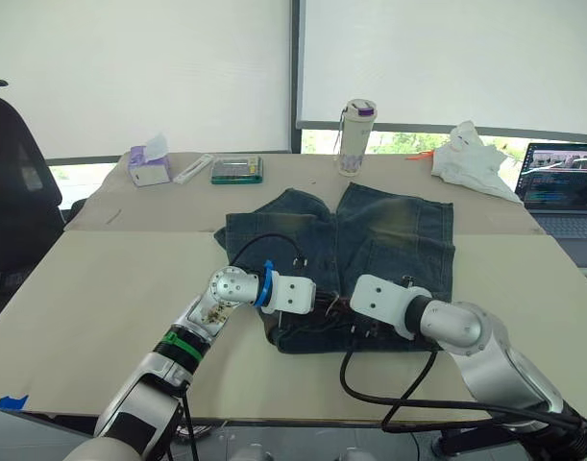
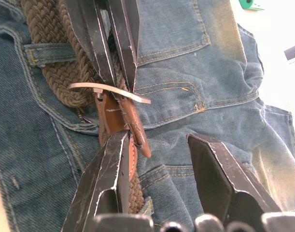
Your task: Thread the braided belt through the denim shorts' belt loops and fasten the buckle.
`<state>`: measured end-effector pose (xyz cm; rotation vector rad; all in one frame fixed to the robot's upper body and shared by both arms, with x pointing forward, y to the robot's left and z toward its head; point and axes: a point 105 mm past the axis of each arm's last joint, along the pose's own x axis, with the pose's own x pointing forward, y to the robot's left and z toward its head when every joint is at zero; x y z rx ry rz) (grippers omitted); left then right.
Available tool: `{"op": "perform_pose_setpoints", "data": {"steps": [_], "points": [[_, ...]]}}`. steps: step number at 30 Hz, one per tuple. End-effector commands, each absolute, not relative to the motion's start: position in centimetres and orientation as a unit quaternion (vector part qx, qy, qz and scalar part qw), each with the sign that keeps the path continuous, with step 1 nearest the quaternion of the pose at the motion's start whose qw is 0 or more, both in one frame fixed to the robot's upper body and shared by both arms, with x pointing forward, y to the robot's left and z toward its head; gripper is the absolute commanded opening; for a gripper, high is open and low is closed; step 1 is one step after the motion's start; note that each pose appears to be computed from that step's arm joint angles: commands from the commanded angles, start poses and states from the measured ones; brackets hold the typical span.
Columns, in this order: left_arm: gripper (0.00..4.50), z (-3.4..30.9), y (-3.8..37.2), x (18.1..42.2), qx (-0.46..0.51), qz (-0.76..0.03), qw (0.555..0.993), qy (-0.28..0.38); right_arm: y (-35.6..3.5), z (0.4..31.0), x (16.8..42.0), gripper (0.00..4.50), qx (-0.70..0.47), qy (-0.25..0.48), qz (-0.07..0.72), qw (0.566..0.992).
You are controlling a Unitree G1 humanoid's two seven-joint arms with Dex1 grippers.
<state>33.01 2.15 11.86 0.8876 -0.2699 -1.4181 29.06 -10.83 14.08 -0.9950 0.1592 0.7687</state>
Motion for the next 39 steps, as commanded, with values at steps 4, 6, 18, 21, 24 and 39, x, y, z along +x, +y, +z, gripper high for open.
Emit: {"op": "perform_pose_setpoints", "data": {"steps": [4, 6, 18, 21, 24, 39], "points": [[0.0, 13.1, 1.4, 32.5, 0.384, -0.63, 0.659, -0.148, -10.5, 14.7, 28.9, 1.6, -0.486, 0.055, 0.365, 0.792], [0.0, 13.1, 1.3, 32.4, 0.383, -0.63, 0.659, -0.149, -10.3, 14.4, 28.8, 0.97, -0.485, 0.056, 0.371, 0.79], [2.02, 17.6, 3.8, 32.1, 0.087, -0.673, 0.735, -0.01, -11.5, 14.0, 28.1, 0.0, -0.486, 0.068, 0.364, 0.792], [1.67, 17.0, 5.4, 30.0, 0.028, -0.703, 0.707, 0.066, -12.2, 14.0, 28.0, 0.0, -0.484, 0.073, 0.357, 0.796], [0.72, 15.0, 6.2, 29.0, 0.024, -0.704, 0.701, 0.113, -12.5, 14.0, 27.8, 0.0, -0.479, 0.076, 0.354, 0.799], [0.02, 3.0, 9.7, 30.3, 0.19, -0.596, 0.754, 0.2, -20.4, 14.9, 26.1, 0.0, -0.516, 0.143, 0.255, 0.805]]}}
